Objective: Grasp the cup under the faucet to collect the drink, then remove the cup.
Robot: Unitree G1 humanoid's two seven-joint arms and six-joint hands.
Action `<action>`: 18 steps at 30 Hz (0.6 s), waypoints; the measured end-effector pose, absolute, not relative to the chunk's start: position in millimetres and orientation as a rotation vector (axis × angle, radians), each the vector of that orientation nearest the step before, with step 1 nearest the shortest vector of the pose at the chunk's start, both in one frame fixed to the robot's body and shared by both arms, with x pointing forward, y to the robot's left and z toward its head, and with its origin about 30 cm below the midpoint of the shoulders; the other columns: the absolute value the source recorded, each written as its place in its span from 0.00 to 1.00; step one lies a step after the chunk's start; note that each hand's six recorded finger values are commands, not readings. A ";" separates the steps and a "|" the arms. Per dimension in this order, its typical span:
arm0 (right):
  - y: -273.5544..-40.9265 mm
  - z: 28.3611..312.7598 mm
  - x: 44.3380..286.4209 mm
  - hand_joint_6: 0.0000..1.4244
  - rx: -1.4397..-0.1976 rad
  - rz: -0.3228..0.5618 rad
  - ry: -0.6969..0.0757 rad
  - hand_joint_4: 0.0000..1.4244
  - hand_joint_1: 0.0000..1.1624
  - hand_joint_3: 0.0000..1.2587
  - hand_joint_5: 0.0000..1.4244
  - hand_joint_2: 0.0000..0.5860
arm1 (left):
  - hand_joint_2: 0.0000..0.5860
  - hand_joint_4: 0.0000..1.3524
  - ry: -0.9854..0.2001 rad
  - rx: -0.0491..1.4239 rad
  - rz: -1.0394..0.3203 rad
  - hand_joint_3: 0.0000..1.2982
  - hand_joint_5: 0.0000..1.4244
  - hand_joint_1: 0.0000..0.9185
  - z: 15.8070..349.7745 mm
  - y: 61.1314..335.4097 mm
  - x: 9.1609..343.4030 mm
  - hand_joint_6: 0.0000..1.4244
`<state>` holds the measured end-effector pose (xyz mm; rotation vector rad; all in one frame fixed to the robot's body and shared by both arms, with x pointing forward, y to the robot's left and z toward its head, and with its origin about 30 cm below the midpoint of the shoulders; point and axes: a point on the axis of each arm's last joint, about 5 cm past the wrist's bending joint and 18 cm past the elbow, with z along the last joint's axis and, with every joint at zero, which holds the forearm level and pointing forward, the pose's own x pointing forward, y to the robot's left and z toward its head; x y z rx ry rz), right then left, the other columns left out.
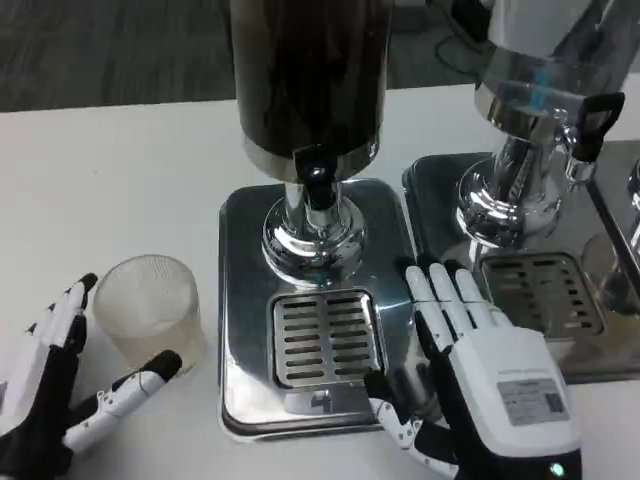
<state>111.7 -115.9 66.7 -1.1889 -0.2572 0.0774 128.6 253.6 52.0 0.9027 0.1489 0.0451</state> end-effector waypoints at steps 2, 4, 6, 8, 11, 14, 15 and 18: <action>-116.0 66.7 111.9 0.15 -1.188 0.076 -0.256 0.00 0.39 0.03 0.02 0.61 | 0.00 0.00 0.156 0.872 0.042 0.00 0.00 0.00 48.5 254.5 129.5 0.00; -116.2 66.3 111.9 0.16 -1.189 0.077 -0.254 0.00 0.38 0.03 0.02 0.58 | 0.00 0.00 0.149 0.831 0.047 0.00 0.00 0.00 45.4 253.6 132.7 0.00; -116.1 66.3 111.9 0.16 -1.187 0.076 -0.253 0.00 0.38 0.04 0.03 0.58 | 0.00 0.00 0.138 0.800 0.047 0.00 0.00 0.00 42.1 251.6 134.4 0.00; -116.3 66.2 112.1 0.16 -1.185 0.074 -0.251 0.00 0.37 0.04 0.03 0.56 | 0.00 0.00 0.122 0.783 0.048 0.00 0.00 0.00 39.0 250.5 135.6 0.00; -116.8 66.3 112.5 0.17 -1.185 0.070 -0.249 0.00 0.36 0.04 0.03 0.56 | 0.00 0.00 0.099 0.764 0.055 0.00 0.00 0.00 35.2 248.6 137.5 0.00; -117.1 64.2 113.4 0.17 -1.188 0.076 -0.240 0.00 0.36 0.05 0.04 0.56 | 0.00 0.00 0.068 0.771 0.076 0.00 0.00 0.00 35.4 247.6 139.8 0.00; -116.9 63.3 113.2 0.17 -1.189 0.078 -0.236 0.00 0.36 0.06 0.04 0.56 | 0.00 0.00 0.060 0.780 0.085 0.00 0.00 0.00 35.4 247.7 139.9 0.00; -116.3 63.4 113.2 0.18 -1.187 0.078 -0.236 0.00 0.36 0.06 0.04 0.56 | 0.00 0.00 0.044 0.811 0.090 0.00 0.00 0.00 35.8 248.9 139.6 0.00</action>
